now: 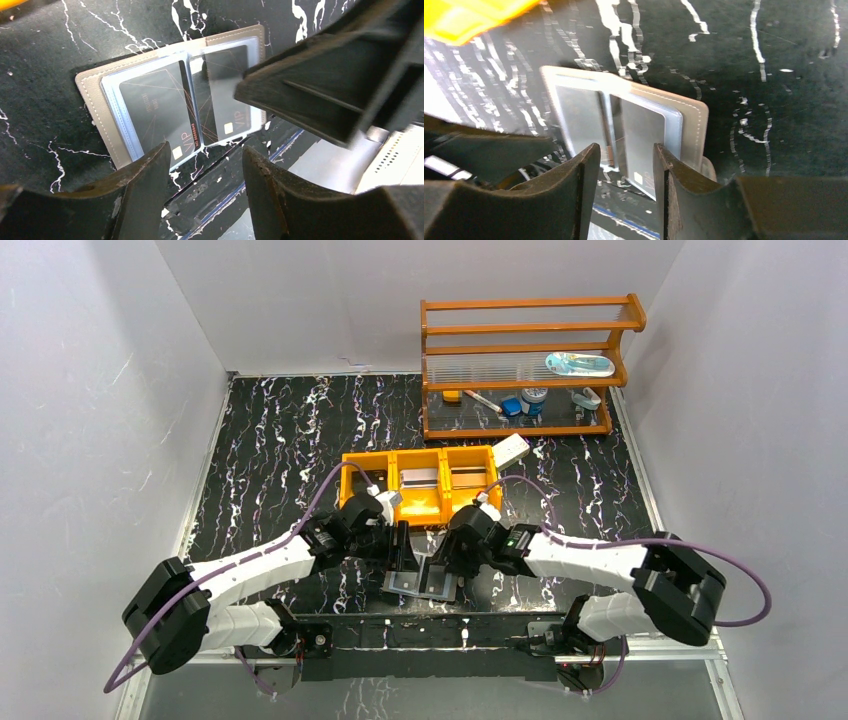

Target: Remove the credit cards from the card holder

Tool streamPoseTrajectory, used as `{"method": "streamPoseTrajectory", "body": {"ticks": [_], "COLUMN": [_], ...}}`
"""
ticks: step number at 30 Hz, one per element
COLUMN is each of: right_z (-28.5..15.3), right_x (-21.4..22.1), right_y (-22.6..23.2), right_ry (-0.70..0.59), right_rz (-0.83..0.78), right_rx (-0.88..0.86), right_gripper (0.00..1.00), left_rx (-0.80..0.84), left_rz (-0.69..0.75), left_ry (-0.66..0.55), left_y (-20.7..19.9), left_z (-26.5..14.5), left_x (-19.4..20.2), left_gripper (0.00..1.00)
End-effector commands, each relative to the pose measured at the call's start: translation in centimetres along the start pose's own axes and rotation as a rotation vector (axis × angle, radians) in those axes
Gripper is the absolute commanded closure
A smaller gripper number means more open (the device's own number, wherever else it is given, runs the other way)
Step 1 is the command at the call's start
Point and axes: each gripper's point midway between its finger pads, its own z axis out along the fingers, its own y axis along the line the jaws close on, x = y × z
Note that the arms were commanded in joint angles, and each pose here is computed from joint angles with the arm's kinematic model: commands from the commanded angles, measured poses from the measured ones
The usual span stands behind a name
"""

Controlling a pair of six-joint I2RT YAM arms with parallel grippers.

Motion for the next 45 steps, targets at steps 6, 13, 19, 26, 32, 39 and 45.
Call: {"method": "streamPoseTrajectory", "body": {"ticks": [6, 13, 19, 26, 32, 39, 45], "right_z": [2.0, 1.9, 2.0, 2.3, 2.4, 2.4, 2.4], "right_x": [1.1, 0.7, 0.8, 1.5, 1.5, 1.4, 1.5], "right_y": [-3.5, -4.7, -5.3, -5.7, -5.8, -6.0, -6.3], "right_ry": [0.062, 0.037, 0.042, 0.078, 0.087, 0.088, 0.091], "right_rz": [0.025, 0.048, 0.083, 0.108, 0.131, 0.14, 0.14], "right_rx": [0.088, 0.129, 0.119, 0.096, 0.075, 0.08, 0.092], "right_gripper": [0.52, 0.52, 0.52, 0.53, 0.53, 0.53, 0.53], "left_rx": [0.169, 0.072, 0.046, -0.024, 0.041, 0.029, -0.039], "left_rz": [0.038, 0.046, 0.011, -0.068, -0.116, -0.125, -0.124], "left_ry": [0.059, 0.1, 0.14, 0.191, 0.198, 0.168, 0.128], "left_y": [-3.5, -2.0, -0.8, 2.1, 1.7, 1.8, 2.3], "left_z": [0.5, 1.7, 3.4, 4.5, 4.7, 4.5, 3.9], "left_x": [-0.1, -0.3, 0.6, 3.2, 4.3, 3.9, 2.9], "left_gripper": [0.46, 0.46, 0.49, 0.54, 0.58, 0.69, 0.83]}}
